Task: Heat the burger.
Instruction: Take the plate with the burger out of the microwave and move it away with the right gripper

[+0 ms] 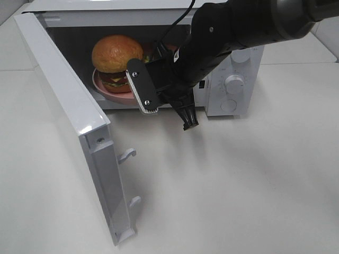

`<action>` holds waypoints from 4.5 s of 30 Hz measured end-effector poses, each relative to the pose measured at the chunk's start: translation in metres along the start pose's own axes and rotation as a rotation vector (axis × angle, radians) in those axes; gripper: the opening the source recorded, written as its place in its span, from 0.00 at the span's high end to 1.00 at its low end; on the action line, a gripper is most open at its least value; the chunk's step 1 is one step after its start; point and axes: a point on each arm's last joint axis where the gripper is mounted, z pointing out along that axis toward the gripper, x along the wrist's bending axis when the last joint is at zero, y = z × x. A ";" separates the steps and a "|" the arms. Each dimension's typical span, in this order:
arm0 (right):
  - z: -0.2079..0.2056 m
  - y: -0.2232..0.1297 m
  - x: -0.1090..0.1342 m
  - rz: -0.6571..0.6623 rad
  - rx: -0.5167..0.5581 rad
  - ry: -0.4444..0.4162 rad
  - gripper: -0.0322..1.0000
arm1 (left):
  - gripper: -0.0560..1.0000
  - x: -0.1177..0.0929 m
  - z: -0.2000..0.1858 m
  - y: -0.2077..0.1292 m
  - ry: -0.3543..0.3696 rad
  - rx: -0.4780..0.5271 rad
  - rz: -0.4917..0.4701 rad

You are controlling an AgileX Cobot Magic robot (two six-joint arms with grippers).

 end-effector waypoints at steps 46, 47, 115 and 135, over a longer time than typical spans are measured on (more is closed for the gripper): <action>-0.119 -0.010 0.106 0.070 -0.022 -0.068 0.89 | 0.01 0.000 0.000 0.000 0.000 0.000 0.000; -0.122 -0.010 0.108 0.070 -0.023 -0.070 0.89 | 0.01 0.000 0.000 0.000 0.000 0.000 0.000; -0.203 -0.064 0.187 1.187 0.567 -0.190 0.89 | 0.01 0.000 0.000 0.000 0.000 0.000 0.000; -0.156 -0.076 0.192 1.439 0.788 -0.271 0.89 | 0.01 0.000 0.000 0.000 0.000 0.000 0.000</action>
